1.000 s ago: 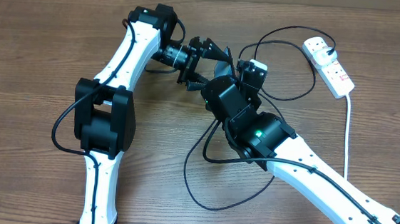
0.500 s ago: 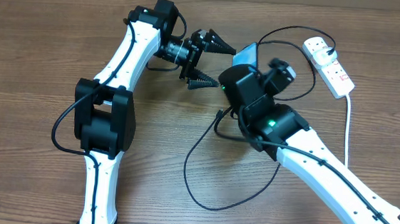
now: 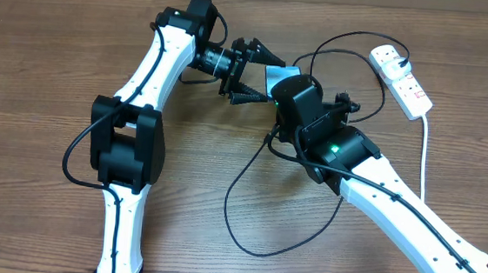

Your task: Plug charger to phone and switch on socket

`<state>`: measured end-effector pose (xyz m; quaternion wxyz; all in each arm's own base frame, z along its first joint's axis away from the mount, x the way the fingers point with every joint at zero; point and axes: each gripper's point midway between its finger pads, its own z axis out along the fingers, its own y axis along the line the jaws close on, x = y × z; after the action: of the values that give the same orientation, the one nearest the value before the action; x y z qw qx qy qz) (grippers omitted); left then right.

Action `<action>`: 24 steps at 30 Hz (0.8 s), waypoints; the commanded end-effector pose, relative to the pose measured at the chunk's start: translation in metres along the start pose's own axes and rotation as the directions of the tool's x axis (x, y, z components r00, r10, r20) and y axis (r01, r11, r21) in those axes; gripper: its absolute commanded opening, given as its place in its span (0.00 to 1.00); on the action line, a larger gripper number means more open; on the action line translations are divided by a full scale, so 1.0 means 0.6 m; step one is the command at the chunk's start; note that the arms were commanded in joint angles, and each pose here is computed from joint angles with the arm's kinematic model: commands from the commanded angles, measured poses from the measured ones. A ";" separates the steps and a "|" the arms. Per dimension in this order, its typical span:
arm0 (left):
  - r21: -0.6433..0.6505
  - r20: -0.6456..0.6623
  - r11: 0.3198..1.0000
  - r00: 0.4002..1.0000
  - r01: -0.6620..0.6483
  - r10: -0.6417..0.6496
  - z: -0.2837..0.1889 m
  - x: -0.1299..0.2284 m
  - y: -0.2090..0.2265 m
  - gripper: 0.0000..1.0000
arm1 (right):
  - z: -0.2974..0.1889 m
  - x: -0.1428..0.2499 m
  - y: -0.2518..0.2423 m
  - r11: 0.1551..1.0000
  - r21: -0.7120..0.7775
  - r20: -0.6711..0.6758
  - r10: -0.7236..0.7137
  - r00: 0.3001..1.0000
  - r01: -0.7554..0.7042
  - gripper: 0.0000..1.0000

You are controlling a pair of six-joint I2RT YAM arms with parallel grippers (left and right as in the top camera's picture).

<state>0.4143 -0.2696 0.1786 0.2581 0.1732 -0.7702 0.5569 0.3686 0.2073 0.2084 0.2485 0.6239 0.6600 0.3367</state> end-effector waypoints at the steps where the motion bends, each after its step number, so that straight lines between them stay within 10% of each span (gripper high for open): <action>1: -0.001 0.017 0.996 0.996 0.090 -0.090 -0.006 -0.005 -0.005 0.78 | -0.030 0.004 0.040 0.988 -0.068 -0.037 0.135 0.990 -0.137 0.04; 24: -0.001 0.020 0.982 0.982 0.188 -0.188 -0.006 -0.006 -0.004 0.29 | -0.032 0.026 0.041 0.967 -0.044 -0.109 0.244 0.964 -0.250 0.04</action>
<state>0.4147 -0.2690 0.1760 0.3045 0.2451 -0.7556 0.5256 0.3677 0.2185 0.2102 0.2112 0.6414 0.6418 0.3635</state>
